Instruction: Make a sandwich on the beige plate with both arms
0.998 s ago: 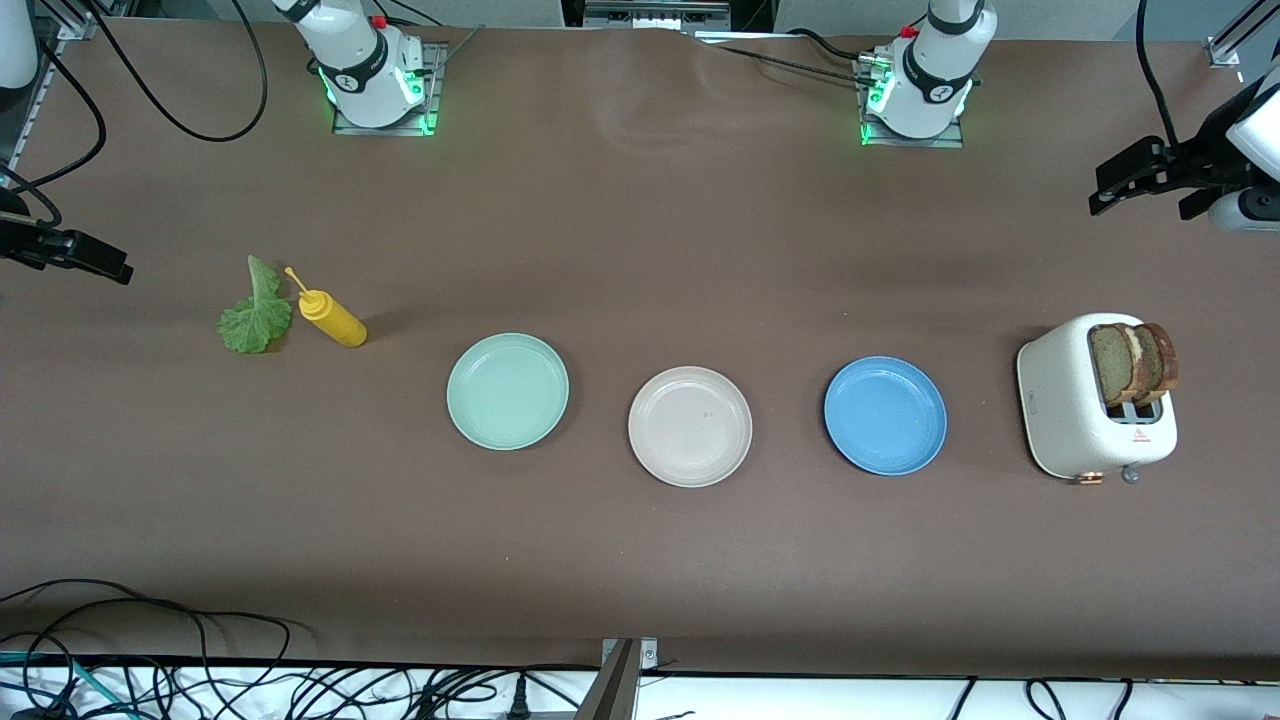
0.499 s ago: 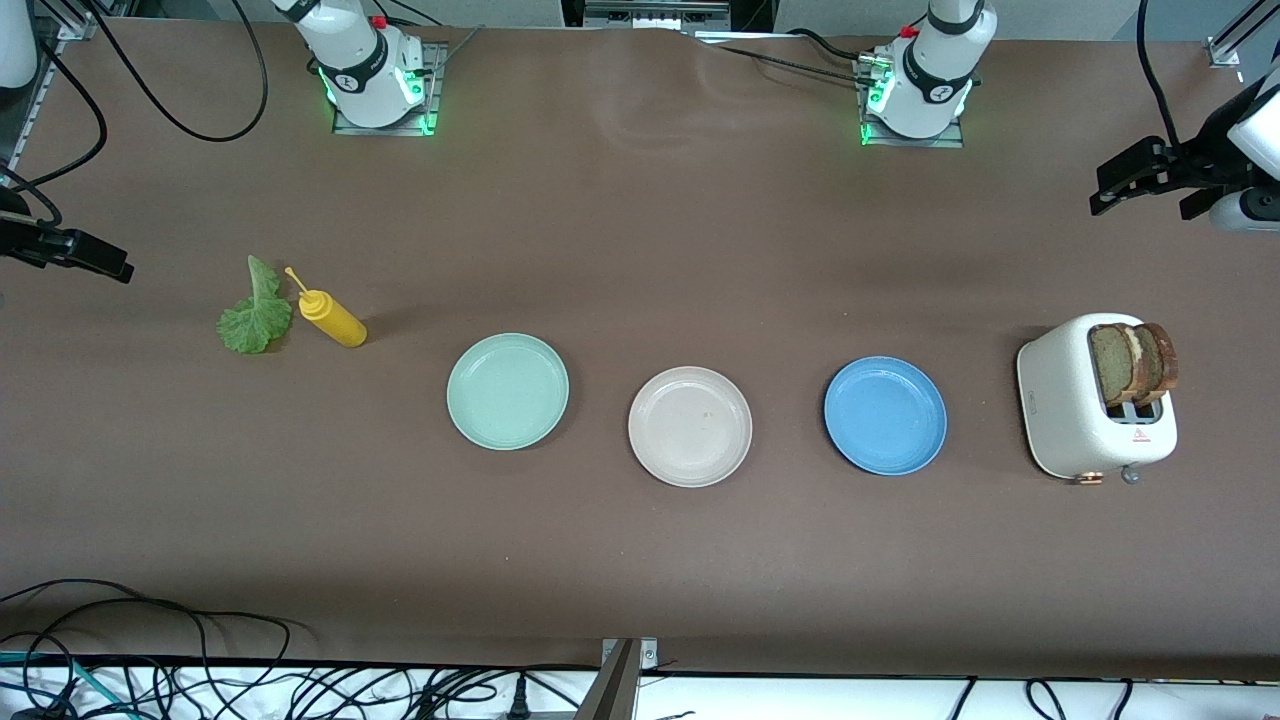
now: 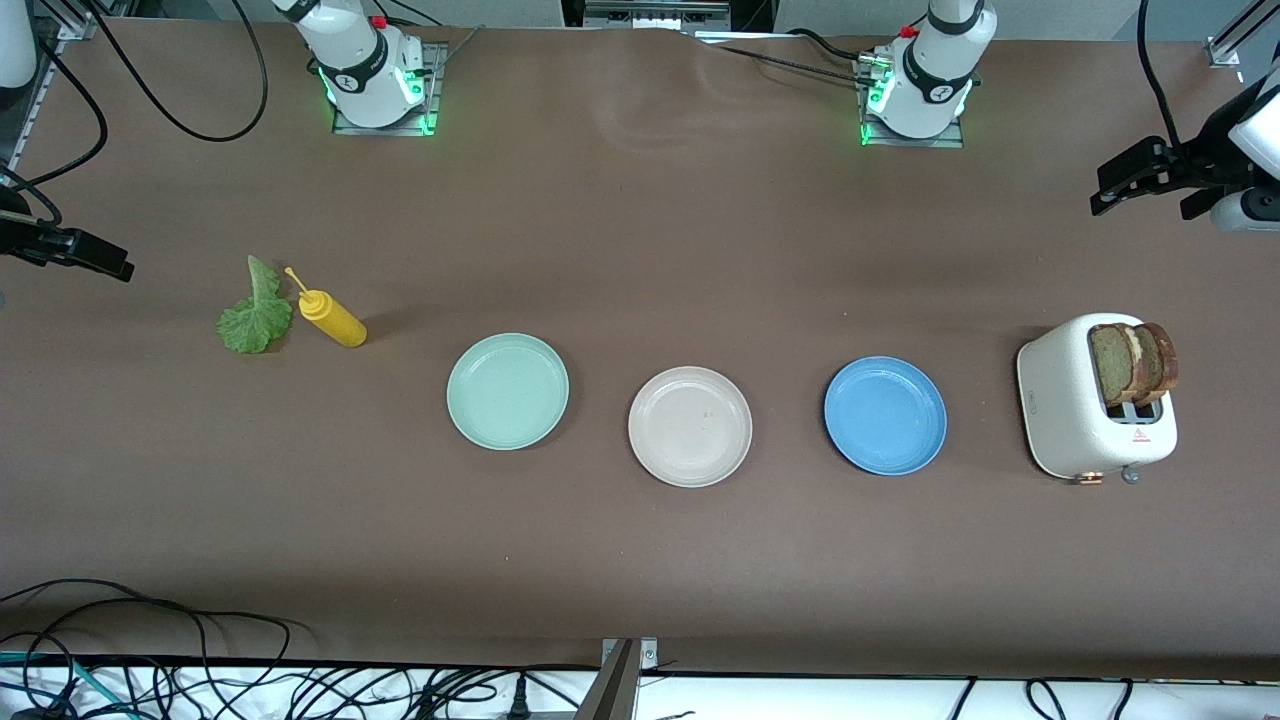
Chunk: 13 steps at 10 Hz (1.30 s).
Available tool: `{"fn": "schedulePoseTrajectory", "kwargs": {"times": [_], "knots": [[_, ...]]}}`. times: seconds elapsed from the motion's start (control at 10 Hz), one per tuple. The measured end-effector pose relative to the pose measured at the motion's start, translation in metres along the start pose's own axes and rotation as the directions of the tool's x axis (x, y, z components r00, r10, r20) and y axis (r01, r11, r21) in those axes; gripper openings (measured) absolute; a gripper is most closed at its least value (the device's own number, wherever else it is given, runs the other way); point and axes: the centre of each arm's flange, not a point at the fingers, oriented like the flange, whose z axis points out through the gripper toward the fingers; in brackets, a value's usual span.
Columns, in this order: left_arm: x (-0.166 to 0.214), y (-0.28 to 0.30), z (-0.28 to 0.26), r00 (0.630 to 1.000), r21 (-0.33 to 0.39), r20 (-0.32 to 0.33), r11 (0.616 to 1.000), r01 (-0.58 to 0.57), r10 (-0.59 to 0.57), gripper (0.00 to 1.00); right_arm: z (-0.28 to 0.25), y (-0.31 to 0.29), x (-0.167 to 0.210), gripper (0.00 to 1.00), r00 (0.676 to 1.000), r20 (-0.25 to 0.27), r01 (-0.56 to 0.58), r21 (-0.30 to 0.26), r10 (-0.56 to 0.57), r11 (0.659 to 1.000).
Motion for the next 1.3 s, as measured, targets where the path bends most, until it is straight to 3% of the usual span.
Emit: {"fn": "schedulePoseTrajectory", "kwargs": {"times": [1.3], "knots": [[-0.0001, -0.0063, -0.0001, 1.0, -0.001, 0.0, 1.0, 0.012, -0.012, 1.0, 0.0001, 0.0011, 0.0, 1.0, 1.0, 0.0, -0.003, 0.0, 0.003, 1.0]]}}
